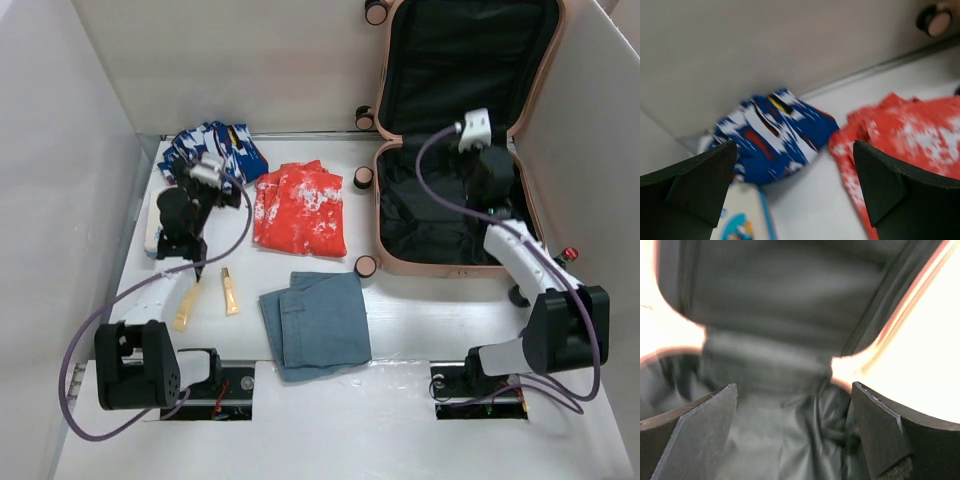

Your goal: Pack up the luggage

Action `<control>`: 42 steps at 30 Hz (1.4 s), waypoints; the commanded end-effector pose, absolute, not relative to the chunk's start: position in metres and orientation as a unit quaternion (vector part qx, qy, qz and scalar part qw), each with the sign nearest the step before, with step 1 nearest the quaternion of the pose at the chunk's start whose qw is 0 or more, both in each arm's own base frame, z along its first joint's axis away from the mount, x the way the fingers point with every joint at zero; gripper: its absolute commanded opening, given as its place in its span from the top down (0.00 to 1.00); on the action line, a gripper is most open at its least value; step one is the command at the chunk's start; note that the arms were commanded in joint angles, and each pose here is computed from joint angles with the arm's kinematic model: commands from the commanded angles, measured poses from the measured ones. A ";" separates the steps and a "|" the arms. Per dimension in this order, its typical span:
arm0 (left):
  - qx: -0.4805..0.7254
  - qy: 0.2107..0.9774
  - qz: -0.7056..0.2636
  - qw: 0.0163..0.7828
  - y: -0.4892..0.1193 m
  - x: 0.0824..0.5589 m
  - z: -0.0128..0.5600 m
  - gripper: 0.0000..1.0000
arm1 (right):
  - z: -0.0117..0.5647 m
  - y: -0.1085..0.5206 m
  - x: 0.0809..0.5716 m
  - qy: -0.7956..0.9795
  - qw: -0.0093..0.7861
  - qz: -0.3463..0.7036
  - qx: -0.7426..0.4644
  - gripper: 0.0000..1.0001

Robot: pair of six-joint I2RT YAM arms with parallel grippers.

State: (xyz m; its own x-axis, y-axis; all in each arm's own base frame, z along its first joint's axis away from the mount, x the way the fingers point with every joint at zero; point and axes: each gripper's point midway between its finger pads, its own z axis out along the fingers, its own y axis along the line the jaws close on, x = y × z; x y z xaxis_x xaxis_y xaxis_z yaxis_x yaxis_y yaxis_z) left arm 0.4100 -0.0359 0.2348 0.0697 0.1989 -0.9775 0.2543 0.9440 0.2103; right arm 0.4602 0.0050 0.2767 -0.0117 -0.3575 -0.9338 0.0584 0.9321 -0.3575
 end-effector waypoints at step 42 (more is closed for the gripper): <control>0.083 0.778 0.009 0.623 -0.013 0.346 0.249 0.00 | 0.258 0.271 0.420 0.870 0.383 0.145 -0.275 0.00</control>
State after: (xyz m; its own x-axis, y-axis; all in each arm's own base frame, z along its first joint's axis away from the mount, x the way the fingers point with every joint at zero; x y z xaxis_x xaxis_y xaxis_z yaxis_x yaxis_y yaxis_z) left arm 0.3393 -0.0014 0.2349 -0.2696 0.1569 -0.9501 0.0755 0.9870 0.1416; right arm 0.4398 0.3052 0.1812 -0.6443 -0.3347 -0.6876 -0.5537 0.8243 0.1177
